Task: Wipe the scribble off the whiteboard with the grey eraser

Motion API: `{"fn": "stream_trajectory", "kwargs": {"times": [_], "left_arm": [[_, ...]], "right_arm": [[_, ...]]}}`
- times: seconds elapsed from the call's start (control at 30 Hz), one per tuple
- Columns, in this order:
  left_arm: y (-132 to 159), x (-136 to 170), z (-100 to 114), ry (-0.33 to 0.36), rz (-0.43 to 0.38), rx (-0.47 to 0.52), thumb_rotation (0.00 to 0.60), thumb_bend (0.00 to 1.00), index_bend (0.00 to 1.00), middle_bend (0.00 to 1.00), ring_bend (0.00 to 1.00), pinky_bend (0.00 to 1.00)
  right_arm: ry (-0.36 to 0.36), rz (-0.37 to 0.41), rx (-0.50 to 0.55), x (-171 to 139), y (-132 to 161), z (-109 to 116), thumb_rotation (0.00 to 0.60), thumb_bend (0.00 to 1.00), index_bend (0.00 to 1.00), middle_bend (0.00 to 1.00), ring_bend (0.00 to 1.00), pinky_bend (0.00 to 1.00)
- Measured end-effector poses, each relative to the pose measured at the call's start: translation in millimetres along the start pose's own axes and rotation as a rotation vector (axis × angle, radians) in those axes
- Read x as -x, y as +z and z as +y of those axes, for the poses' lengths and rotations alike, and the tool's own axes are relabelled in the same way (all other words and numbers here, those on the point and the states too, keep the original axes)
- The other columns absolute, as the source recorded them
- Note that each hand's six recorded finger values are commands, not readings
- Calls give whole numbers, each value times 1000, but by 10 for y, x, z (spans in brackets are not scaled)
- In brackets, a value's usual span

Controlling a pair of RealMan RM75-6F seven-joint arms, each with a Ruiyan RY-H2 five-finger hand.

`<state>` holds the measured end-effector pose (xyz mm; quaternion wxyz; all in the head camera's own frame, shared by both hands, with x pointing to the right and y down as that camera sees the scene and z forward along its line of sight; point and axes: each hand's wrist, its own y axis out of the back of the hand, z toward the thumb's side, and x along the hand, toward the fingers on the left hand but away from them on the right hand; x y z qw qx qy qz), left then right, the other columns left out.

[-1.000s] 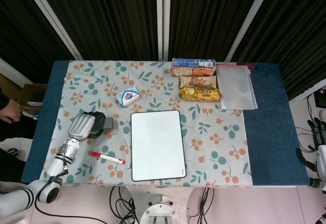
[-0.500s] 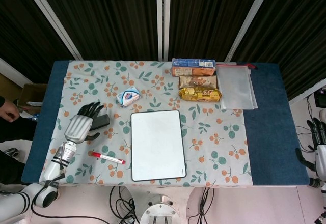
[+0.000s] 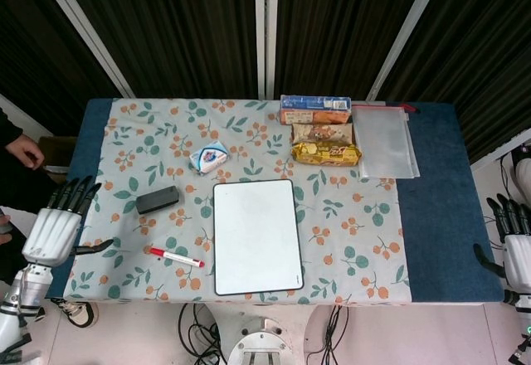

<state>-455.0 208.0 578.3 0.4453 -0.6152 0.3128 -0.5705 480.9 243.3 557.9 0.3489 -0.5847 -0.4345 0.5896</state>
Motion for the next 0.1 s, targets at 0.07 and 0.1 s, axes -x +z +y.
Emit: {"fn": "stream_trajectory", "kwargs": {"times": [0.07, 0.1], "left_arm": [[-88, 145, 0, 7, 35, -5, 324, 0, 0, 0, 0, 93], [-123, 190, 1, 12, 47, -7, 325, 0, 0, 0, 0, 93]], "right_arm": [[10, -1, -3, 9, -8, -35, 600, 222, 0, 0, 0, 0], [14, -1, -5, 18, -8, -55, 600, 223, 0, 0, 0, 0]]}}
